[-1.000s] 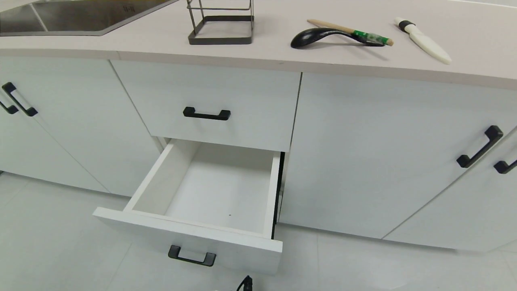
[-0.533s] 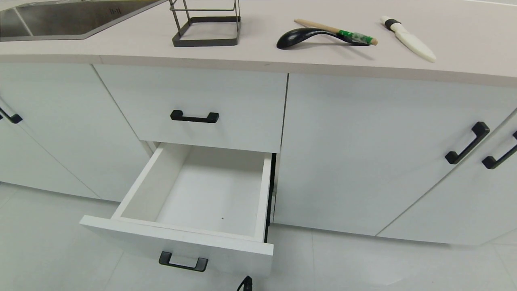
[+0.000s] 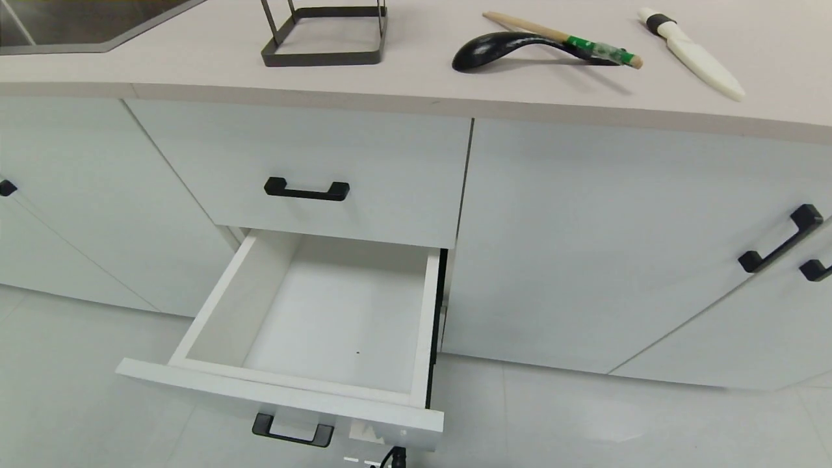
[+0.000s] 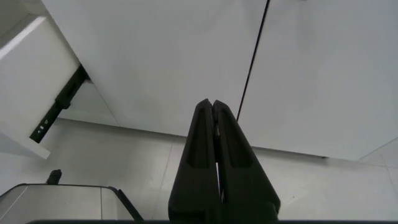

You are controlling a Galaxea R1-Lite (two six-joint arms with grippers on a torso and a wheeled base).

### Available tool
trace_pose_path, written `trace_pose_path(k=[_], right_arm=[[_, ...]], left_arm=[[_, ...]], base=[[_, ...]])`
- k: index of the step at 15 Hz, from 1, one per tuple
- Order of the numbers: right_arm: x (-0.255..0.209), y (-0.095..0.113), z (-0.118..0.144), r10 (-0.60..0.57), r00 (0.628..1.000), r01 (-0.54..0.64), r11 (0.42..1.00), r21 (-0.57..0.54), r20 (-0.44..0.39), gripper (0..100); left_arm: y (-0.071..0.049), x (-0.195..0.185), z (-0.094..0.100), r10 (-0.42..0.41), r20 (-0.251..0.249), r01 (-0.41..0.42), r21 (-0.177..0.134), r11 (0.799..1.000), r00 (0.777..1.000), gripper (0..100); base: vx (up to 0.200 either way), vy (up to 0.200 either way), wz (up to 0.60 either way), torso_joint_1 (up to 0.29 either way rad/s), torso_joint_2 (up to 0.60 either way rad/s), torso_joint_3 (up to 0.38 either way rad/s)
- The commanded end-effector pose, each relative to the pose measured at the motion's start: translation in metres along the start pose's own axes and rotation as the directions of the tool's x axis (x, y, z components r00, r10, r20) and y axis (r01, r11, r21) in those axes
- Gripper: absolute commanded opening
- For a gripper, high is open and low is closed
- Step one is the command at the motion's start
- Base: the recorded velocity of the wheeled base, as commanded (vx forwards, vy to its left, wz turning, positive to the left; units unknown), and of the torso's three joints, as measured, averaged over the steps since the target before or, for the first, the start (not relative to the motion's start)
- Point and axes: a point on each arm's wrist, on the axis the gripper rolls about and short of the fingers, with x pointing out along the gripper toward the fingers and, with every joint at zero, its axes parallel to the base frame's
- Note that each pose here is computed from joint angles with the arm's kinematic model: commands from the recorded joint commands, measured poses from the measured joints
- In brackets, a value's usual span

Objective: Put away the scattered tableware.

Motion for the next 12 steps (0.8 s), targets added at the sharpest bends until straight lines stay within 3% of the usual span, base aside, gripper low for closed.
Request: trace_pose_path(k=[1, 12], right_arm=[[0.0001, 0.0, 0.0002, 0.0, 1.0, 0.0, 1.0, 0.0, 0.0, 0], [0.0001, 0.0, 0.0002, 0.0, 1.0, 0.0, 1.0, 0.0, 0.0, 0]], left_arm=[[0.0, 0.0001, 0.0001, 0.001, -0.002, -0.001, -0.003, 1.0, 1.0, 100], [0.0002, 0.0001, 0.0001, 0.007, -0.001, -0.007, 0.0, 1.0, 1.0, 100]], base=[[0.0, 0.0, 0.0, 0.256, -0.32, -0.232], [0.0, 0.0, 0.0, 0.196, -0.55, -0.216]])
